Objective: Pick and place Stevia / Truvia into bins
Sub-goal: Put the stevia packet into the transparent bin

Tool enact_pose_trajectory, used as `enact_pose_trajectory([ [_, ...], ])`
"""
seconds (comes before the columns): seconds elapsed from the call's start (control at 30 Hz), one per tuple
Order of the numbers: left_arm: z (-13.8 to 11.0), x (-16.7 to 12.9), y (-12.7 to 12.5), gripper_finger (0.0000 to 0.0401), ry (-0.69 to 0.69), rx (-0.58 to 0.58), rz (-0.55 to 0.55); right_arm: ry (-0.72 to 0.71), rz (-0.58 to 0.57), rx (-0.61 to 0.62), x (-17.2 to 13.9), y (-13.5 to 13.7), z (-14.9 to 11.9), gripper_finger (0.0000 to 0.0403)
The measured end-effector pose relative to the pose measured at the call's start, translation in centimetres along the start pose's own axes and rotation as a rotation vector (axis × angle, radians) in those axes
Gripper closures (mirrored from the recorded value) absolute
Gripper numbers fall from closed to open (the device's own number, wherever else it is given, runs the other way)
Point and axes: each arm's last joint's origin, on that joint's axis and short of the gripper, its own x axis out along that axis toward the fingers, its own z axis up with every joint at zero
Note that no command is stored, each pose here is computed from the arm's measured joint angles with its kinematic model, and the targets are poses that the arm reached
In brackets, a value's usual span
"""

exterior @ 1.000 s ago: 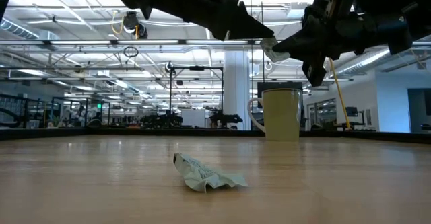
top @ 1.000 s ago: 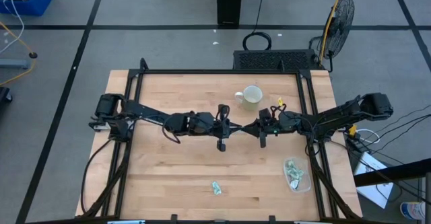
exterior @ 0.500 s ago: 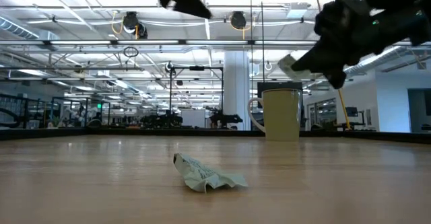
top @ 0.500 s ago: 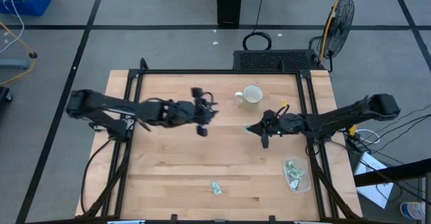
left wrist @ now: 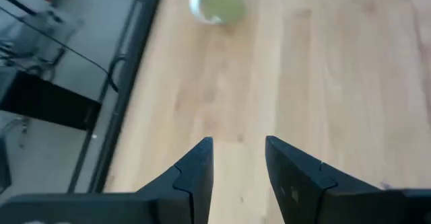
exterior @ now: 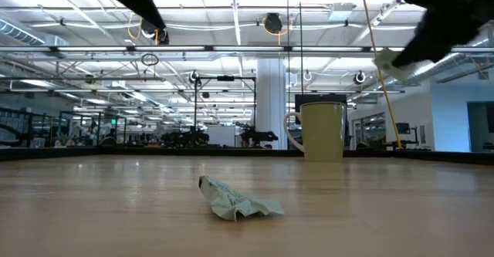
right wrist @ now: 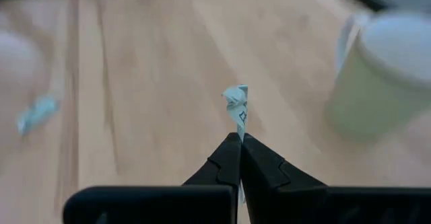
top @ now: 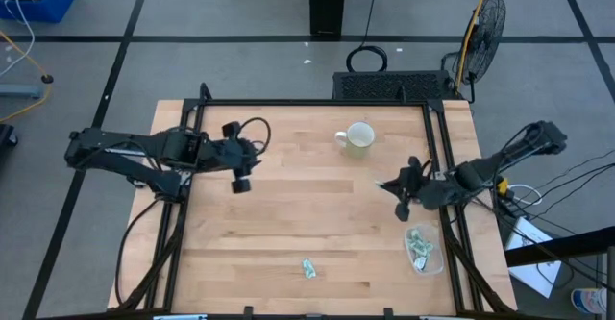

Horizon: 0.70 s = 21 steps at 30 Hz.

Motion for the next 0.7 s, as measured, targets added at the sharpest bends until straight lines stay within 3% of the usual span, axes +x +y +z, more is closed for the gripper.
enact_pose_trajectory([
  [0.1,-0.7,-0.1,0.0,0.0267,0.06,0.026,-0.018,0.109,0.091,0.037,-0.7,0.7,-1.2,0.0403],
  [0.23,-0.5,-0.1,0.0,0.0269,0.042,0.018,-0.017,0.303,0.21,0.044,-1.6,1.7,-2.9,0.0403],
  [0.4,0.0,-0.1,0.0,0.027,-0.007,0.001,-0.016,0.476,0.161,0.159,-2.1,2.4,-4.9,0.0403],
  [0.53,0.5,-0.1,0.0,0.027,-0.054,-0.019,-0.014,0.643,0.171,0.156,-2.4,3.5,-6.5,0.0403],
  [0.7,1.1,-0.2,0.0,0.027,-0.112,-0.045,-0.012,0.727,0.083,0.13,-2.3,3.9,-7.9,0.0403],
])
